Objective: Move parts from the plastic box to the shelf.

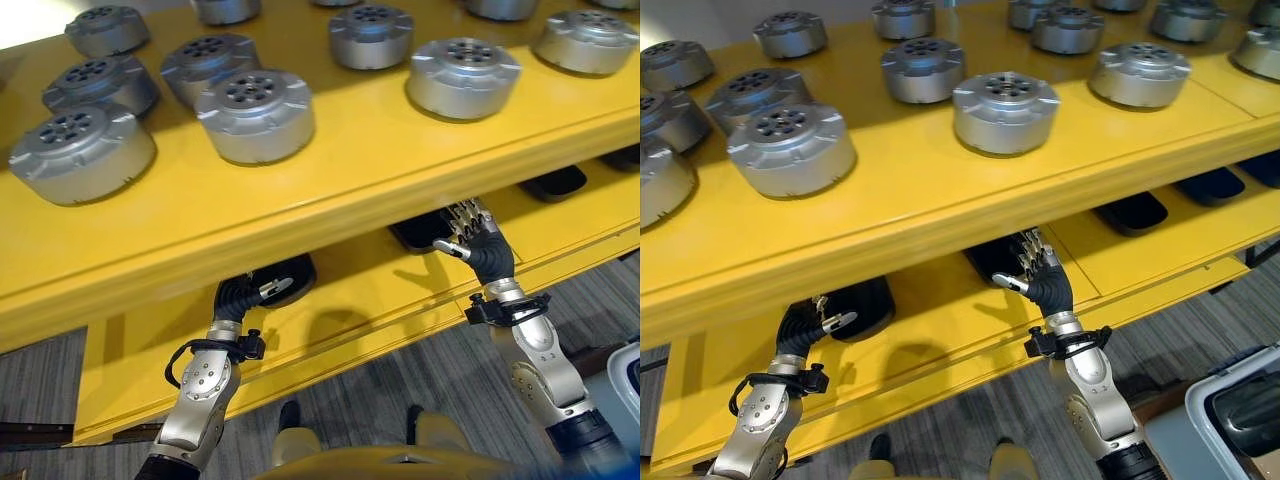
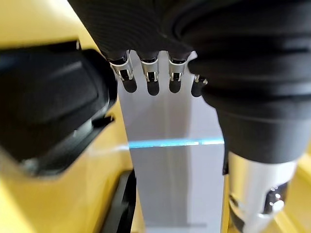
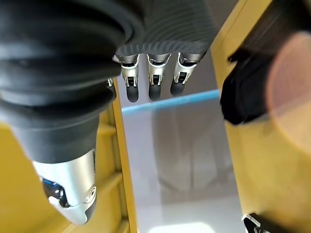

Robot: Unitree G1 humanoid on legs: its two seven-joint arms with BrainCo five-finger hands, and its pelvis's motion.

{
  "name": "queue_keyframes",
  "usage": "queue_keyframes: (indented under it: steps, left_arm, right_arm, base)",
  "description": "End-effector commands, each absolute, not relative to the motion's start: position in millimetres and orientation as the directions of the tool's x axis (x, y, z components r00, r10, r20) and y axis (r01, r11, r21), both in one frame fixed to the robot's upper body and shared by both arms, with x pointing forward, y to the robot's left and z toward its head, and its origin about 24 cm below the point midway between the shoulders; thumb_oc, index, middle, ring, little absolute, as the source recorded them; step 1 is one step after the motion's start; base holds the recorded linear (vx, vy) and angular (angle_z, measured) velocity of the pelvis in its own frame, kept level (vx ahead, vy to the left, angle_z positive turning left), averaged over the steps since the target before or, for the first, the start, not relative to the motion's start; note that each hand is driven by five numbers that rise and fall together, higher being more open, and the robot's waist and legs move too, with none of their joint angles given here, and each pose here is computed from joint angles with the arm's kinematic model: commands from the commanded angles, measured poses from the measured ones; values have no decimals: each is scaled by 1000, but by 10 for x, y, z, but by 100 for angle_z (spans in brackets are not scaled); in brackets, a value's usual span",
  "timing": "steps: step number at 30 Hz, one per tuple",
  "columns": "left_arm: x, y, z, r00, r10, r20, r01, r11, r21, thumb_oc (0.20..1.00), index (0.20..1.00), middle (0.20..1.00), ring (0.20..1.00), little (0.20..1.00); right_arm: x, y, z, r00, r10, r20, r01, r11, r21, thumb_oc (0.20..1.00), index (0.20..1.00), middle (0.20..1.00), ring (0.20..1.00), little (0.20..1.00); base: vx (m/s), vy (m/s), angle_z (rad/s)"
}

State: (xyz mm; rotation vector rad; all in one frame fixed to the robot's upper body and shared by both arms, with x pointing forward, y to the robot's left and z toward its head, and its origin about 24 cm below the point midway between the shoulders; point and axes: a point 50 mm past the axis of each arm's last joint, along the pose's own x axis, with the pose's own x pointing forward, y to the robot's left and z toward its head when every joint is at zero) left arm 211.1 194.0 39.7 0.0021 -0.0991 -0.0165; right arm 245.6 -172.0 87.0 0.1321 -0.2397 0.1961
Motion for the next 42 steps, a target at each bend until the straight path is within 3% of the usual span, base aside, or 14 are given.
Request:
queue_keyframes:
  steps: [1,14,31,42]
  left_arm:
    - [2235,1912,591,978,-59,198,63,998,-15,1000,1000,1000,1000,1000]
    - [2142,1994,571,982,-11,189,22,998,-59,1000,1000,1000,1000,1000]
    - [2146,1966,544,986,-33,163,42,998,-52,1000,1000,1000,1000,1000]
    - [2189,2037,650,981,14,194,-2,998,-65,1000,1000,1000,1000,1000]
  right_arm:
    - [2529,-1628,1207,895,171,412,-234,966,107,1000,1000,1000,1000,1000]
    - [2637,-1249,1062,893,278,353,-351,923,160,1000,1000,1000,1000,1000]
    - [2549,-1244,896,920,281,272,-342,916,210,1000,1000,1000,1000,1000]
    - [2632,-895,1085,867,362,341,-443,874,200,1000,1000,1000,1000,1000]
  base:
    - [24,-167,-33]
    - [73,-82,-55]
    - [44,55,-19]
    - [-55,10,-63]
